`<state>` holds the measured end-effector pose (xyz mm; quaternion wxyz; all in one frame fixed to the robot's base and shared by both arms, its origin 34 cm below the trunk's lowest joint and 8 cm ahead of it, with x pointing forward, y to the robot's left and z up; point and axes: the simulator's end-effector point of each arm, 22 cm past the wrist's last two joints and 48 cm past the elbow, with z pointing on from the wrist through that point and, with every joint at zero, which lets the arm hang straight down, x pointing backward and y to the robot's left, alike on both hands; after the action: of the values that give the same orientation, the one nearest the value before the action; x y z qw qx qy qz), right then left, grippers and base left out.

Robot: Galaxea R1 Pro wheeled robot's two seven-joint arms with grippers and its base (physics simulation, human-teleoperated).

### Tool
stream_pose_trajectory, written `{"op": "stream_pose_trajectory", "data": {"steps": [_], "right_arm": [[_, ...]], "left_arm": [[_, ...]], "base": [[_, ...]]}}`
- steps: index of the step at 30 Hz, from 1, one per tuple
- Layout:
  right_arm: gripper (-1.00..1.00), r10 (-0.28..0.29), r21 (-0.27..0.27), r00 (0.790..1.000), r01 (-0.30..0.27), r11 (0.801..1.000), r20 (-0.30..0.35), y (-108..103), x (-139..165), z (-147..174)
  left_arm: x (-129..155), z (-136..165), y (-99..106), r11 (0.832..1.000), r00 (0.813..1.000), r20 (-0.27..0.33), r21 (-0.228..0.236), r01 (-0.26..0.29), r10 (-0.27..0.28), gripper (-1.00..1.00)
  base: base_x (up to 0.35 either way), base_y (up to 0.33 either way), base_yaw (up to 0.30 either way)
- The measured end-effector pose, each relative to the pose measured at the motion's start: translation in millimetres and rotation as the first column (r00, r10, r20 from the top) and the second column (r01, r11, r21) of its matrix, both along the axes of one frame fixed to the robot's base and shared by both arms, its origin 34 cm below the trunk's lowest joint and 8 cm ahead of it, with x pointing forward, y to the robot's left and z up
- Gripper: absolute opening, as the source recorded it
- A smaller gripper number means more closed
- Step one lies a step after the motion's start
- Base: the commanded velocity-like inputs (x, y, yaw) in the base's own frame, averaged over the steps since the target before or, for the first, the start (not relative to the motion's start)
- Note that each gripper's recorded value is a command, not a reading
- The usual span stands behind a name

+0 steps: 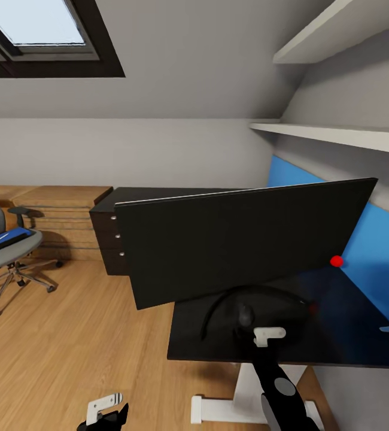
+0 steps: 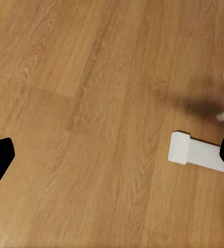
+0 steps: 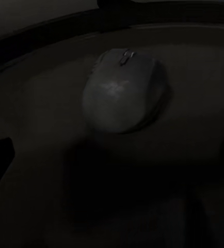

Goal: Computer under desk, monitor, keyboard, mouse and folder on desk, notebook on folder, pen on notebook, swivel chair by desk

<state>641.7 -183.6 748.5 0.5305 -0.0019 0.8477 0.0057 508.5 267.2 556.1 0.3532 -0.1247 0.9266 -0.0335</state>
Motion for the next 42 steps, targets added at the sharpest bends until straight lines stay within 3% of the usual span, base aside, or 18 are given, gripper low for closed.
{"op": "stream_pose_trajectory", "data": {"steps": [42], "right_arm": [[1.0, -0.002, 0.0, 1.0, 0.002, 1.0, 0.001, -0.3, 0.1, 0.1]], "left_arm": [[0.0, 0.0, 0.9, 1.0, 1.0, 0.001, -0.001, 0.0, 0.0, 1.0]], "base": [[0.041, 0.0, 0.0]]}}
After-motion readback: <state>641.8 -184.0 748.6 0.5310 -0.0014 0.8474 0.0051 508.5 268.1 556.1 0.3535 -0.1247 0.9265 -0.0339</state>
